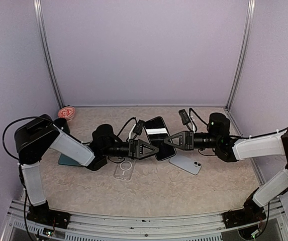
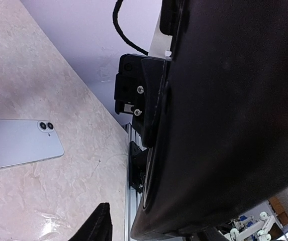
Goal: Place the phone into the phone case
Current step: Press the phone with the phone case.
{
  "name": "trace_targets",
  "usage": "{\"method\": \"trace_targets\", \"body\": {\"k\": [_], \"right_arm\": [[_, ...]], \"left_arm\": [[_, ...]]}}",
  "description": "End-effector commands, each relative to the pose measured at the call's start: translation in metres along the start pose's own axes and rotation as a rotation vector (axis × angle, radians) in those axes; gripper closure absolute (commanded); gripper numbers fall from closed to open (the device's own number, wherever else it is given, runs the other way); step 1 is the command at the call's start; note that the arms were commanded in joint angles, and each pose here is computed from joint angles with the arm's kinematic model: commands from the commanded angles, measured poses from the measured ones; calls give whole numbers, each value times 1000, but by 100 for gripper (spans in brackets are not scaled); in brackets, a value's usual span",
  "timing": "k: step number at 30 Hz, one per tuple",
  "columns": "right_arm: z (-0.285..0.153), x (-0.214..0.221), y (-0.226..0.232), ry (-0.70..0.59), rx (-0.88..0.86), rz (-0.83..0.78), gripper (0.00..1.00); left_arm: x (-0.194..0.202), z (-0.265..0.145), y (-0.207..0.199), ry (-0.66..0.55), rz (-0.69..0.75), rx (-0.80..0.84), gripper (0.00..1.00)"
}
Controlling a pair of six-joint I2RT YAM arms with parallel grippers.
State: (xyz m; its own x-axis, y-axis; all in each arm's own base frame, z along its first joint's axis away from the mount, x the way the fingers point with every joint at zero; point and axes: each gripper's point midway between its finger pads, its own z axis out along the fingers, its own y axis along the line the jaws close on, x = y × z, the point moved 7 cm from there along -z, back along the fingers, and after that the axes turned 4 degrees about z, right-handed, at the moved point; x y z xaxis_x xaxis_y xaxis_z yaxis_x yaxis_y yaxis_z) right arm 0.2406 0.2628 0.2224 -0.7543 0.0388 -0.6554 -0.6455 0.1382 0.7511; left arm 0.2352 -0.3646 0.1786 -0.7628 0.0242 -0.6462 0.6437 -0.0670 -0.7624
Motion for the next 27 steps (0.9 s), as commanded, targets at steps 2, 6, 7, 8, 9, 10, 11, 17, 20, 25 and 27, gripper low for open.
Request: {"method": "trace_targets", "body": {"k": [2, 6, 7, 8, 9, 10, 11, 17, 20, 25, 27], "right_arm": [[2, -7, 6, -43, 6, -76, 100], [3, -7, 5, -46, 28, -84, 100], [4, -7, 5, -47, 32, -87, 100], [4, -7, 5, -51, 39, -92, 100], [4, -8, 5, -54, 46, -96, 100], [4, -8, 4, -56, 54, -99, 100], [5, -7, 4, -56, 61, -100, 100], [8, -8, 5, -52, 71, -109, 100], [9, -8, 4, -52, 77, -111, 100], [9, -8, 4, -49, 89, -114, 100], [8, -10, 5, -51, 91, -120, 100]], "left_arm": [[9, 10, -2, 53, -8, 48, 60], [11, 12, 0, 68, -20, 51, 63], [11, 12, 1, 70, -23, 51, 63], [12, 13, 1, 74, -23, 53, 63], [13, 13, 1, 78, -28, 50, 63], [14, 14, 2, 81, -30, 49, 63], [15, 14, 2, 84, -31, 49, 62], [16, 16, 2, 91, -33, 53, 65], [15, 16, 2, 91, -34, 54, 72], [15, 17, 2, 93, -37, 50, 84], [13, 16, 2, 91, -37, 47, 87]]}}
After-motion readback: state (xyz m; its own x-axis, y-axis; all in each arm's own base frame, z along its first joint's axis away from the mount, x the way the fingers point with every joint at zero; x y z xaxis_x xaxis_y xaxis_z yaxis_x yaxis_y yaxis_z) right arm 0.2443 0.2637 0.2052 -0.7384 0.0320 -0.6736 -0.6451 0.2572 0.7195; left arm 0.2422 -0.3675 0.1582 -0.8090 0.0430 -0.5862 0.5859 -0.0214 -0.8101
